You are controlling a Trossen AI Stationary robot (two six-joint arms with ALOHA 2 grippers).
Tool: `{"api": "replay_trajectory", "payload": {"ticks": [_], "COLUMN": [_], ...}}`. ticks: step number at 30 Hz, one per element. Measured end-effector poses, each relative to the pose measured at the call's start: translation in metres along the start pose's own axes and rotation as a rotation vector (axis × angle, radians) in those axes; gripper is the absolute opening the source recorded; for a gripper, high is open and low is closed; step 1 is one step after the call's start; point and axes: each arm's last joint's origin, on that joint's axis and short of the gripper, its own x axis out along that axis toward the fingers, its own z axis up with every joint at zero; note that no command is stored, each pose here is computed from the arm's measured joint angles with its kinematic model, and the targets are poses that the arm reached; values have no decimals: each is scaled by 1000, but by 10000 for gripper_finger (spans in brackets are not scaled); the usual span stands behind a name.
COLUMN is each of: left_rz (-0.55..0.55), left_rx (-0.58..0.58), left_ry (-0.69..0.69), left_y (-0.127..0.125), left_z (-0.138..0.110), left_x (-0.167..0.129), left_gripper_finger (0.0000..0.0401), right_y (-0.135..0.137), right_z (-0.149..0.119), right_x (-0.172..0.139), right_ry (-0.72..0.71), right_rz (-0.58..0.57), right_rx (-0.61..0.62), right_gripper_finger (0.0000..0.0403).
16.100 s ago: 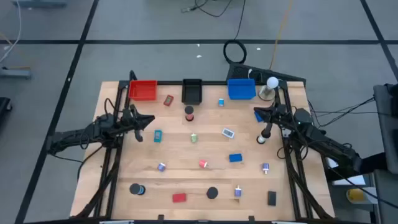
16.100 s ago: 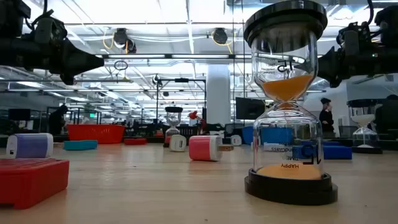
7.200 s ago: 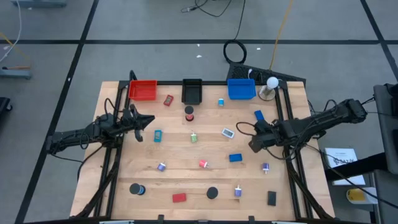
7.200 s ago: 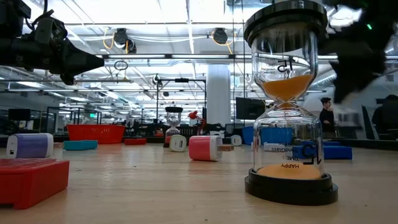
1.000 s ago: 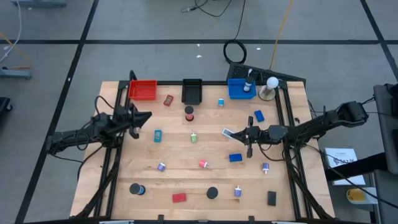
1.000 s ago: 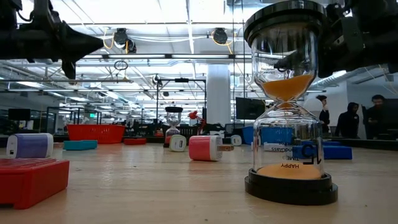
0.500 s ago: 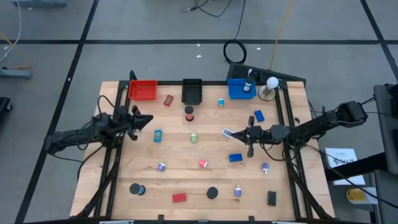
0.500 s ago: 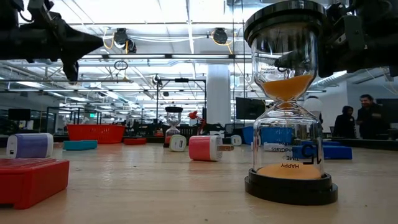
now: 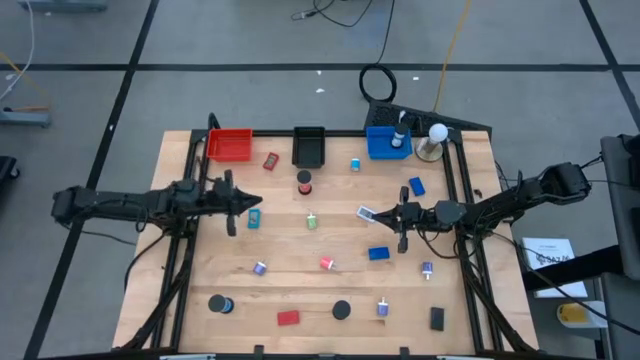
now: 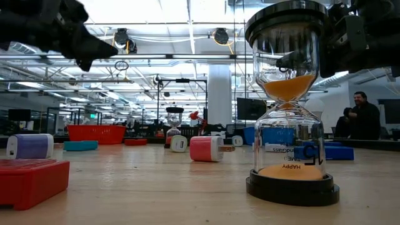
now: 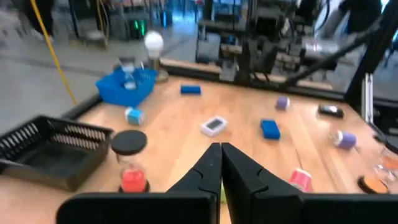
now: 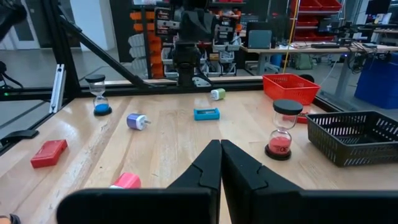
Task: Pick & Place Office items
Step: Put the light blue digital clock into the red bin
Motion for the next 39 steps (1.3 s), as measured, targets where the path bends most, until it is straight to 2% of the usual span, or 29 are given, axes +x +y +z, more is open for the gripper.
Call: {"api": "replay_trajectory", "payload": {"ticks": [4,9,17,21,28,35,39], "left_rz": [-5,49,75,81,134,236,256], "left_rx": [10,64,52,13,-109,-203,-331], "left_ry": [159,334,550,570,584,558,555], "left_y": [-8,-21,-48,-61,-74,-76,-75], "left_z": [13,23,13,9,-2,-7,-7], "left_x": [15,30,47,52,56,60,61], "left_gripper_finger": [15,4,10,4,24,4,38], "right_y": [0,0,0,0,0,-1,-1], "right_z": [0,0,0,0,0,0,0], "right_x": [0,0,0,0,0,0,0], "right_ry": [0,1,3,3,4,4,5], "right_rz": [0,0,0,0,0,-3,-3], "right_rx": [0,0,-9,-36,-89,-113,-115], "right_gripper_finger": [2,1,2,1,4,4,4]}}
